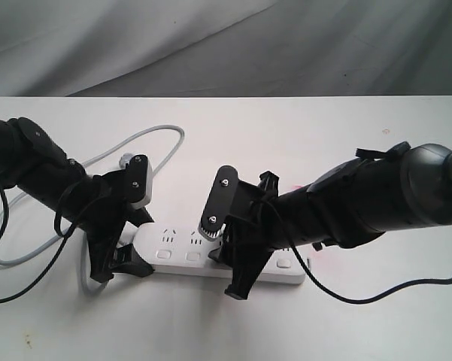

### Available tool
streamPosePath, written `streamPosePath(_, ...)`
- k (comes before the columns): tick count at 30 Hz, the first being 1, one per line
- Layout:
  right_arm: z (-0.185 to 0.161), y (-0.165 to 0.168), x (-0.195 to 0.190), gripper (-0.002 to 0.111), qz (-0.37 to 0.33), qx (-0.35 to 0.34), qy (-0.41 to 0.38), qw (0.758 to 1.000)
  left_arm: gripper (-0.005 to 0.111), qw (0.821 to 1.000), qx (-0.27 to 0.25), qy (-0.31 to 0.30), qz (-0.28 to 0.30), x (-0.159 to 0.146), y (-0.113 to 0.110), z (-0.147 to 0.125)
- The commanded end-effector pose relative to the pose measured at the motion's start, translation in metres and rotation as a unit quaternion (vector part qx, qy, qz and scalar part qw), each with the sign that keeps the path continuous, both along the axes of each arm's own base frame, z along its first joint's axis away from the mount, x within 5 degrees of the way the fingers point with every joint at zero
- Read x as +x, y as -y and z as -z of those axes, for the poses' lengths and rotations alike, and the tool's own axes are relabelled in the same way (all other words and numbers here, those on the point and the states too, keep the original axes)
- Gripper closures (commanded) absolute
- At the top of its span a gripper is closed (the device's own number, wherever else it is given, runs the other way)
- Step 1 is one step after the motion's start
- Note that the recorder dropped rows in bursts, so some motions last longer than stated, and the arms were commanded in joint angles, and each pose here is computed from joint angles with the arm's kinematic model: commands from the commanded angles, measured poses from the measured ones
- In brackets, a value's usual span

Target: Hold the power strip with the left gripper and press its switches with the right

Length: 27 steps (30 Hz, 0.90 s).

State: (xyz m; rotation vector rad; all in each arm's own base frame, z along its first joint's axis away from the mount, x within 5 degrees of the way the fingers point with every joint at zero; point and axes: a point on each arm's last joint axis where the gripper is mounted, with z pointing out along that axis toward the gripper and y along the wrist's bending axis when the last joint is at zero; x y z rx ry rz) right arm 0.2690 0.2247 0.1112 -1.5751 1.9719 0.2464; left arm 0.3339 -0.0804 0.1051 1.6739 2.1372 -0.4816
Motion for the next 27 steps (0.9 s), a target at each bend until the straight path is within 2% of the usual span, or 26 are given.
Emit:
streamPosePath(1, 0.025, 0.014, -0.008, 0.054, -0.018, -0.057, -0.009, 0.998, 0.051, 1.0, -0.006, 0.0, -0.005, 0.001, 0.003, -0.002)
streamPosePath(6, 0.009, 0.014, -0.006, 0.054, -0.012, -0.046, 0.012, 0.999, 0.051, 1.0, -0.006, 0.0, -0.005, 0.001, 0.003, -0.002)
streamPosePath(13, -0.046, 0.024, -0.006, 0.054, 0.012, -0.012, 0.089, 0.996, 0.051, 1.0, -0.006, 0.0, -0.005, 0.001, 0.003, -0.002)
streamPosePath(19, -0.043, 0.048, -0.009, 0.054, 0.04, -0.019, 0.077, 0.996, 0.051, 1.0, -0.006, 0.0, -0.005, 0.001, 0.003, -0.002)
streamPosePath(27, -0.042, 0.047, -0.014, 0.054, 0.028, -0.01, 0.064, 0.998, 0.051, 1.0, -0.006, 0.0, -0.005, 0.001, 0.003, -0.002)
